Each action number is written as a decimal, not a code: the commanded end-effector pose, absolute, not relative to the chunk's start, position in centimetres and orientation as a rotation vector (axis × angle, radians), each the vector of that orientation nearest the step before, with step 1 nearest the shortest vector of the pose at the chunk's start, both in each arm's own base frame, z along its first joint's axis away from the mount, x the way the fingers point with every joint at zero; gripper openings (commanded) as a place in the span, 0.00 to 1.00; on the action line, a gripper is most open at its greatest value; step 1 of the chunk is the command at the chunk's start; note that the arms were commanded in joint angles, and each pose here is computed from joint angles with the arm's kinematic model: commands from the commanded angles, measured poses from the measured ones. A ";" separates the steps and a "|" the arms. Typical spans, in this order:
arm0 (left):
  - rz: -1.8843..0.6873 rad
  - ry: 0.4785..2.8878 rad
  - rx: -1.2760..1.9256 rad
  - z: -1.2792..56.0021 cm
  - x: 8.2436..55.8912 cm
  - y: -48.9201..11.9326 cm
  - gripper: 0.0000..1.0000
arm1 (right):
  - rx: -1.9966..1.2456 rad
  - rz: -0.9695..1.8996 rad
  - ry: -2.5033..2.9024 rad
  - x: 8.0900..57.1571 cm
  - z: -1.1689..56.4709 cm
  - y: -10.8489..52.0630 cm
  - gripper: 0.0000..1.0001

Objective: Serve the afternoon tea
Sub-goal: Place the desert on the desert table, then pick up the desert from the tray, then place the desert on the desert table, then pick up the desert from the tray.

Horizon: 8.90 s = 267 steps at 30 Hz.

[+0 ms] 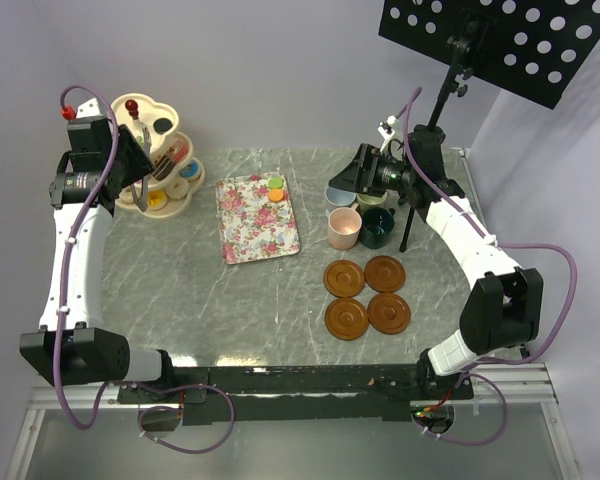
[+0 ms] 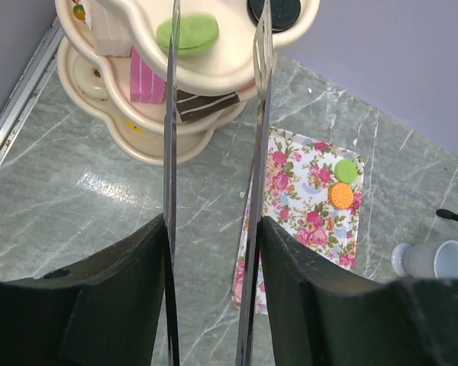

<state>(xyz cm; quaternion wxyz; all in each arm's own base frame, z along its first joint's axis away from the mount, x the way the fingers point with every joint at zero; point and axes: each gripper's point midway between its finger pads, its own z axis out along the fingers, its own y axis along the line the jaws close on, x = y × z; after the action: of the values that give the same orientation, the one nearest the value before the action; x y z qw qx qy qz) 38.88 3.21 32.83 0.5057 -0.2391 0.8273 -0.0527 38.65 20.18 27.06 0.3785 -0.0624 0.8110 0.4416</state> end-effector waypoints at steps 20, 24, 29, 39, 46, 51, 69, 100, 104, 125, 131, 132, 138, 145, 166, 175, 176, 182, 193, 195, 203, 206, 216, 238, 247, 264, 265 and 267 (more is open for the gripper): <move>-0.331 1.957 -0.185 35.2 39.3 -11.1 0.47 | -0.167 1.056 1.976 40.0 29.8 19.5 0.83; -0.507 2.095 -0.106 28.9 40.0 -16.0 0.47 | -0.141 0.983 1.952 40.1 30.6 18.5 0.83; -0.539 2.240 -0.033 22.4 40.8 -19.6 0.47 | -0.141 0.977 1.946 39.9 30.8 18.4 0.83; -0.500 2.425 0.058 15.5 42.4 -21.2 0.49 | -0.149 0.982 1.948 39.8 30.8 18.5 0.84; -0.493 2.445 0.074 13.8 43.7 -21.7 0.50 | -0.152 0.974 1.957 40.0 30.5 18.4 0.84; -0.492 2.458 0.081 13.1 44.6 -22.2 0.51 | -0.152 0.976 1.960 40.2 30.4 18.4 0.84; -0.460 2.482 -0.018 11.7 45.8 -21.5 0.55 | -0.137 0.970 1.970 41.1 30.2 18.0 0.84; -0.487 2.253 -0.159 21.4 45.5 -17.5 0.39 | -0.137 1.000 1.969 41.5 30.2 18.3 0.84; -0.455 2.178 -0.223 25.2 44.8 -14.4 0.39 | -0.142 1.007 1.970 41.4 30.1 18.4 0.83; -0.220 1.921 -0.446 36.6 43.1 -2.1 0.38 | -0.150 1.018 1.966 40.9 30.1 18.5 0.83; -0.197 1.933 -0.490 36.2 41.2 -0.3 0.38 | -0.152 1.032 1.965 41.0 30.1 18.7 0.83; -0.197 1.940 -0.490 36.1 40.9 -0.3 0.37 | -0.152 1.036 1.964 41.0 30.1 18.8 0.83; -0.150 1.961 -0.556 34.3 39.0 2.2 0.37 | -0.144 1.048 1.971 40.9 29.9 18.8 0.83; -0.125 1.965 -0.586 33.0 38.9 4.2 0.36 | -0.146 1.045 1.965 40.8 30.1 18.8 0.83; -0.147 1.949 -0.524 33.1 43.8 5.8 0.40 | -0.153 1.034 1.961 40.9 30.3 18.7 0.83; -0.124 1.937 -0.536 33.6 43.4 6.2 0.52 | -0.149 1.044 1.962 41.0 30.3 18.8 0.83; -0.124 1.937 -0.536 33.6 43.3 6.2 0.53 | -0.147 1.043 1.963 41.1 30.2 18.8 0.83; -0.125 1.934 -0.537 33.7 43.0 6.1 0.58 | -0.150 1.042 1.965 41.0 30.3 18.8 0.83; -0.006 1.739 -0.555 39.9 39.3 7.8 0.60 | -0.141 1.050 1.979 41.1 29.7 18.9 0.83; -0.001 1.745 -0.553 40.0 38.5 7.7 0.60 | -0.144 1.053 1.979 41.1 29.8 19.0 0.83; 0.023 1.785 -0.486 39.4 36.6 5.3 0.57 | -0.139 1.047 1.981 41.4 29.7 18.9 0.83; -0.022 1.837 -0.370 39.0 37.7 0.4 0.57 | -0.128 1.043 1.984 41.6 29.6 18.8 0.83; -0.503 2.095 -0.099 29.7 42.7 -17.3 0.56 | -0.122 1.022 1.977 41.2 29.9 18.5 0.83; -0.555 2.420 0.008 14.6 45.8 -21.2 0.54 | -0.127 0.997 1.974 41.7 30.4 18.2 0.83; -0.528 2.470 -0.011 12.1 46.6 -21.3 0.52 | -0.127 0.996 1.978 41.9 30.3 18.2 0.83; -0.530 2.480 -0.019 9.7 49.2 -22.2 0.50 | -0.128 0.996 1.976 42.0 30.4 18.1 0.83; -0.529 2.481 -0.019 9.6 49.3 -22.1 0.50 | -0.125 0.996 1.979 42.0 30.3 18.1 0.83; -0.526 2.485 -0.017 9.4 49.5 -22.2 0.50 | -0.124 0.995 1.978 42.0 30.2 18.0 0.83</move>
<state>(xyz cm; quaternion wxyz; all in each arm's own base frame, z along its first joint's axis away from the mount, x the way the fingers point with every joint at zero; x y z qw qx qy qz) 47.57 -21.29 7.54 0.2666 -0.0107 0.9471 -0.1785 41.32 18.40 27.90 0.4160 -0.0391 0.8152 0.4011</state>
